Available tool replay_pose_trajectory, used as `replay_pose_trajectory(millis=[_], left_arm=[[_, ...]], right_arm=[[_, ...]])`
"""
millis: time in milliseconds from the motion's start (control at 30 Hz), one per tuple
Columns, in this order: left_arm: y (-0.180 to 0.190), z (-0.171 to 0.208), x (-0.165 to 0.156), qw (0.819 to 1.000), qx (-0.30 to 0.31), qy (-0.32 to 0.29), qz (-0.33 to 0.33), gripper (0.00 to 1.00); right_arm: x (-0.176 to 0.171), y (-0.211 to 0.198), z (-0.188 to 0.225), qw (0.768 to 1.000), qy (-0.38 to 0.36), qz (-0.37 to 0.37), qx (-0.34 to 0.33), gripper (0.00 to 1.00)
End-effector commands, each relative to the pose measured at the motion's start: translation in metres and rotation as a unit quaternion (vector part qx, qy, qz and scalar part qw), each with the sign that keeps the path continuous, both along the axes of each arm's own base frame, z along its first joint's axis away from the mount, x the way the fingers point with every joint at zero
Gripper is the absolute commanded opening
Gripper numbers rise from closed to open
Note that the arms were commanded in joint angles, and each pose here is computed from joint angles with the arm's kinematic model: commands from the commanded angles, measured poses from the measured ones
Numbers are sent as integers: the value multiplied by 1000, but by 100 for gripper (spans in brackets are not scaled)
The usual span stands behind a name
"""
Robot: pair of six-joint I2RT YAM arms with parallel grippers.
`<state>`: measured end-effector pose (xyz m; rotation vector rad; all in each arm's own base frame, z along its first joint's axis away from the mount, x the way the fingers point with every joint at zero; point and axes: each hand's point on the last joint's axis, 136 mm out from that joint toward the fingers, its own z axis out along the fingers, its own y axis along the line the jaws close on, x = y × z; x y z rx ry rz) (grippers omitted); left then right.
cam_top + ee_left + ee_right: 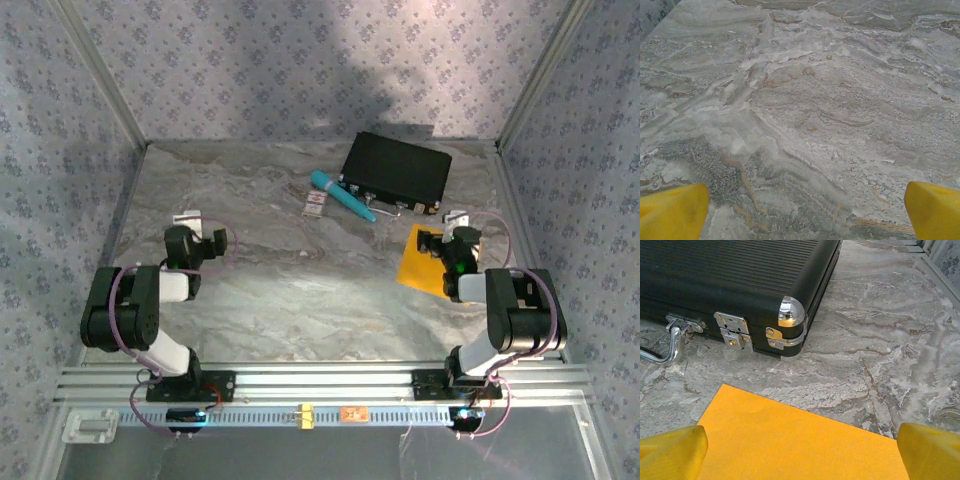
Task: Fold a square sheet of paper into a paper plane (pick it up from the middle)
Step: Move the square sheet of paper to the center of the table.
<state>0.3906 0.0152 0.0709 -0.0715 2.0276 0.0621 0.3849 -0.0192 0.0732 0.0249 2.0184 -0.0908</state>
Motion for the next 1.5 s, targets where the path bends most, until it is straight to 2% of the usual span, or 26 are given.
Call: replay_pose_trajectory(millis=[0, 567, 1467], left_arm=[[1, 17, 7, 999, -5, -32, 2, 100], [0, 17, 7, 999, -7, -31, 0, 100], [-9, 21, 3, 999, 12, -45, -16, 100]], right_arm=[[6, -1, 9, 1000, -12, 1, 5, 99], [6, -2, 9, 1000, -13, 5, 17, 99], [3, 7, 12, 1000, -22, 10, -16, 99]])
